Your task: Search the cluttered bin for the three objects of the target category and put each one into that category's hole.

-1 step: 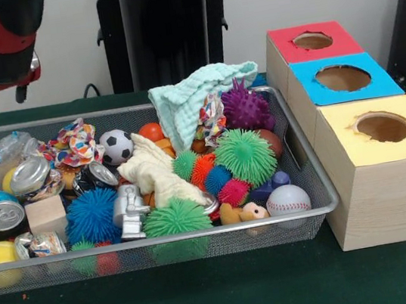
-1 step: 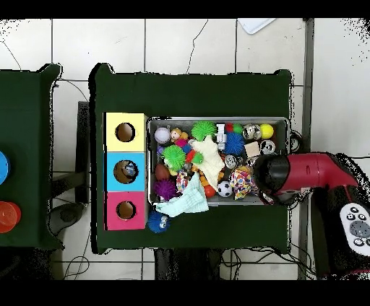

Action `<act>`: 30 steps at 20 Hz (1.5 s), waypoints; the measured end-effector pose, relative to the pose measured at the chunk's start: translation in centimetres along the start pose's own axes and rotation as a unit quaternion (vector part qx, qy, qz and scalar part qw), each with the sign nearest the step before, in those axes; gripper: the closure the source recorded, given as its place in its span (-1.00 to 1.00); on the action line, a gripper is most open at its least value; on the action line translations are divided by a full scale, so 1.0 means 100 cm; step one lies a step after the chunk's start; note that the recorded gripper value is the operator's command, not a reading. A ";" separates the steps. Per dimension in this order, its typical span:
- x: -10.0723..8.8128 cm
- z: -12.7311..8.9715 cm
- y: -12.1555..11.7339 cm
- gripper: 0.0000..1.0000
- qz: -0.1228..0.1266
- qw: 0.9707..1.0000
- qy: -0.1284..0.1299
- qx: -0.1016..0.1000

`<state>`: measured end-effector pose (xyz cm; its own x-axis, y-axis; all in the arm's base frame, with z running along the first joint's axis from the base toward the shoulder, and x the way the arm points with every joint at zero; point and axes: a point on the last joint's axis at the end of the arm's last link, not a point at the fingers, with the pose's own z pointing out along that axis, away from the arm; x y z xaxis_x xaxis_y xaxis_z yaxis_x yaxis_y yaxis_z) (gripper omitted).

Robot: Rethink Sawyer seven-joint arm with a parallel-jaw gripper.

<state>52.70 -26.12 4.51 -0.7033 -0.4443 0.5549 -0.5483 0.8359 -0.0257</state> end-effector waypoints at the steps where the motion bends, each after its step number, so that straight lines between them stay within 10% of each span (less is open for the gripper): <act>1: 0.002 0.002 0.000 -1.00 0.001 1.000 -0.001 -0.001; 12: 0.041 0.060 -0.018 -1.00 0.044 0.995 -0.089 -0.028; 18: 0.050 0.078 -0.025 -1.00 0.063 0.986 -0.151 -0.034; 30: 0.056 0.080 -0.028 -1.00 0.071 0.981 -0.175 -0.048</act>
<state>46.66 -33.49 1.02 -0.8913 -0.3901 0.2310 -0.3997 0.9166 0.0061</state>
